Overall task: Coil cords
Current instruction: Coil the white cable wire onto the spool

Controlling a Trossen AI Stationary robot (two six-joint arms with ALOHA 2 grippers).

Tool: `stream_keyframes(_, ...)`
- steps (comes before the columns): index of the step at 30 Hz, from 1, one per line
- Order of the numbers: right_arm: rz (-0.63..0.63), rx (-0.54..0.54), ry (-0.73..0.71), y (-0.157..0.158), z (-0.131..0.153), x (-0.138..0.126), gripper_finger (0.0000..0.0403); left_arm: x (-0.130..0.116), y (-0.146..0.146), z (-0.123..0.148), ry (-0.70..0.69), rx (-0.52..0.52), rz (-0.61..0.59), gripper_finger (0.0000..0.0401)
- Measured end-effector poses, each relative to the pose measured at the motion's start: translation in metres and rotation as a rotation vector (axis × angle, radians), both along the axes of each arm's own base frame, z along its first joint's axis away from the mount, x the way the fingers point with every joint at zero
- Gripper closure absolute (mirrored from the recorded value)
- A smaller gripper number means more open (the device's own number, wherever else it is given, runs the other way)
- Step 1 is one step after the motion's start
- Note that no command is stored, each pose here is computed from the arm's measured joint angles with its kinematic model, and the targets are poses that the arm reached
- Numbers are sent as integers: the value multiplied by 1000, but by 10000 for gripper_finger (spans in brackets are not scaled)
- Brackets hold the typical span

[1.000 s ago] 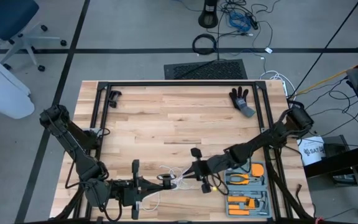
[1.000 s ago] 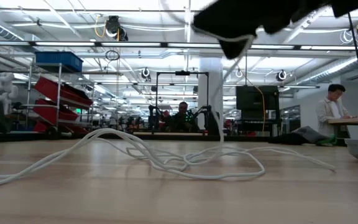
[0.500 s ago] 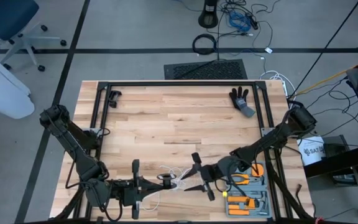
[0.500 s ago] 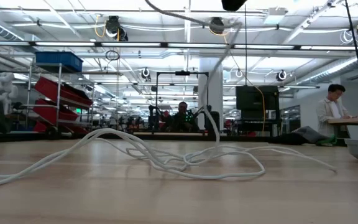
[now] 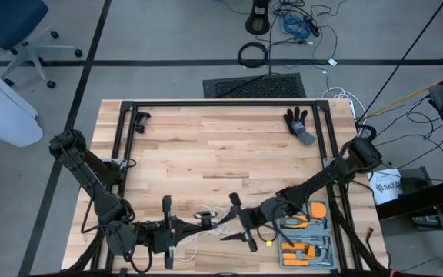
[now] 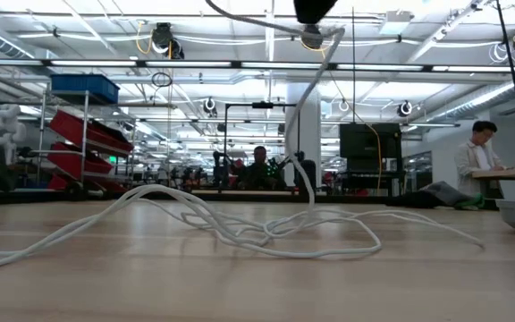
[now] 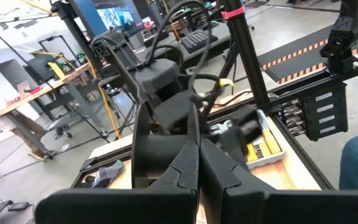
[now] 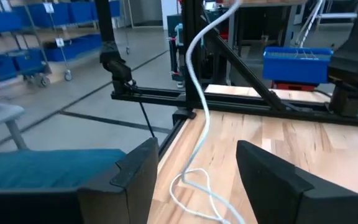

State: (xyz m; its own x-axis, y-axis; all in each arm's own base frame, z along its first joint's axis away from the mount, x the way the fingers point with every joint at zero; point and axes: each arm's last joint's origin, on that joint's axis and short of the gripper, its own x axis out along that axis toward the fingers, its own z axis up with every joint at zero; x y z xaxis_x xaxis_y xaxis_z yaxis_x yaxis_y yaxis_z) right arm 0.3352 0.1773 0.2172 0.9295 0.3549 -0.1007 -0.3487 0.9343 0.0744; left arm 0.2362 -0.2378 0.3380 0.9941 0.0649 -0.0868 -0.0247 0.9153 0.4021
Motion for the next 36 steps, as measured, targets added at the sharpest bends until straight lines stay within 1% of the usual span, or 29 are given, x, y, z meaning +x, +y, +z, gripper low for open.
stream_keyframes(4,-43,-49,21,6,4,14,199,0,0,0,0,0,2,400)
stream_keyframes(8,-48,-81,74,8,6,20,200,0,0,0,3,3,2,400)
stream_keyframes(10,-48,-83,77,8,6,20,206,0,0,-1,8,6,2,400)
stream_keyframes(13,-48,-89,88,8,6,20,226,0,0,-1,10,7,3,400)
stream_keyframes(15,-48,-92,102,8,5,19,247,0,0,-1,10,7,3,400)
stream_keyframes(17,-48,-97,112,8,4,19,275,0,0,-1,9,6,3,400)
stream_keyframes(22,-56,-113,149,4,2,19,376,-1,0,-1,11,8,2,400)
stream_keyframes(23,-58,-118,166,3,2,18,389,-1,-1,-2,13,10,0,400)
stream_keyframes(28,-97,-120,256,-3,9,8,395,-7,-5,-5,37,46,-29,400)
stream_keyframes(32,-111,-128,305,-8,22,-4,400,-12,-11,-6,44,84,-58,400)
stream_keyframes(36,-153,-166,349,-7,30,-18,402,-17,-15,-6,46,100,-80,400)
